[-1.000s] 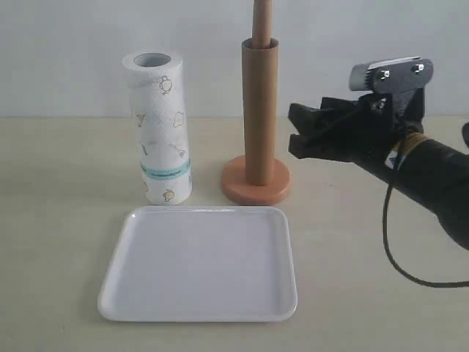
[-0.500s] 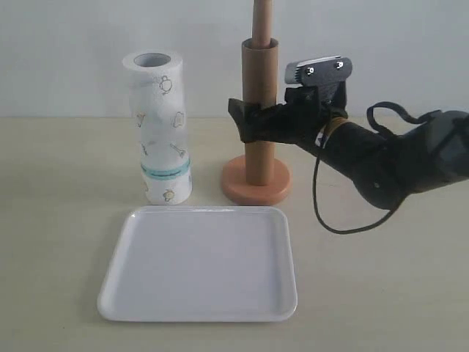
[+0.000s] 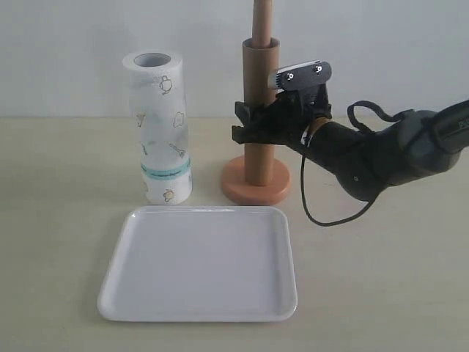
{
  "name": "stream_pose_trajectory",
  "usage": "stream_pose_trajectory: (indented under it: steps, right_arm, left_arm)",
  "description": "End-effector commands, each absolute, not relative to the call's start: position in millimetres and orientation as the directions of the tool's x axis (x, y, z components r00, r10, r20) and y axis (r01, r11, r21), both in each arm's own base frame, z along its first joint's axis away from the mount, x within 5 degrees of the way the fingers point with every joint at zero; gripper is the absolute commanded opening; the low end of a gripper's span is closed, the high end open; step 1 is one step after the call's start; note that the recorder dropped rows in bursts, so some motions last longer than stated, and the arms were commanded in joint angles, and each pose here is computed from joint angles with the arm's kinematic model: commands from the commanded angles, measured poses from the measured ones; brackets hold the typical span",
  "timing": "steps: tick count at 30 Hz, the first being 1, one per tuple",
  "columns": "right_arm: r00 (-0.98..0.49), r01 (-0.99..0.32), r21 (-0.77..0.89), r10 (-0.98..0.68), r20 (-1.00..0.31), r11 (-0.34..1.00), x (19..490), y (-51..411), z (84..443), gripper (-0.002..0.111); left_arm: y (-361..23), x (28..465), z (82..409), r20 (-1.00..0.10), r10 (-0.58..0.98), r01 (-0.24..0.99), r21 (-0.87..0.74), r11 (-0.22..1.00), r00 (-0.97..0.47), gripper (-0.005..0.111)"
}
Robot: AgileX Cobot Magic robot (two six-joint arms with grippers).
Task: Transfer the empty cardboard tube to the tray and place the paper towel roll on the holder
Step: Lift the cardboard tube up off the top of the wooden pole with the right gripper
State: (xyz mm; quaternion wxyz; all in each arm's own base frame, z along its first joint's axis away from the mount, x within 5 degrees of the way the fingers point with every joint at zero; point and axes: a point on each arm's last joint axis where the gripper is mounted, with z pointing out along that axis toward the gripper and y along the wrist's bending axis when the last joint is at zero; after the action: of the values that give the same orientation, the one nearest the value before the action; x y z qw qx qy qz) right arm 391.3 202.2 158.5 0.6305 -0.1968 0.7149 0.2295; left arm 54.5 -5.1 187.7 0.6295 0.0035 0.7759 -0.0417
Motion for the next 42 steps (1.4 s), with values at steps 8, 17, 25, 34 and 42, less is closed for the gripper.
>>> stream_pose_trajectory:
  steps: [8, 17, 25, 34, 42]
  right_arm:
    - [0.137, -0.577, -0.069, 0.013, -0.991, 0.814, 372.0, 194.3, 262.8, 0.003]
    - [0.465, -0.519, -0.151, 0.129, -0.876, 0.841, 308.5, 162.3, 396.3, 0.003]
    - [0.494, -0.48, -0.28, -0.007, -0.869, 0.832, 266.8, 145.1, 436.9, 0.003]
    - [0.267, -0.406, -0.478, -0.399, -0.877, 0.779, 217.7, 126.0, 443.4, 0.003]
    - [0.152, -0.578, -0.634, -0.696, -0.702, 0.513, 195.7, 174.1, 400.6, 0.003]
  left_arm:
    - [-4.8, 54.4, 186.7, -0.978, -0.04, 0.055, -0.053, 0.997, -0.207, 0.004]
    - [-4.8, 54.4, 186.7, -0.978, -0.04, 0.055, -0.053, 0.997, -0.207, 0.004]
    - [-4.8, 54.4, 186.7, -0.978, -0.04, 0.055, -0.053, 0.997, -0.207, 0.004]
    - [-4.8, 54.4, 186.7, -0.978, -0.04, 0.055, -0.053, 0.997, -0.207, 0.004]
    - [-4.8, 54.4, 186.7, -0.978, -0.04, 0.055, -0.053, 0.997, -0.207, 0.004]
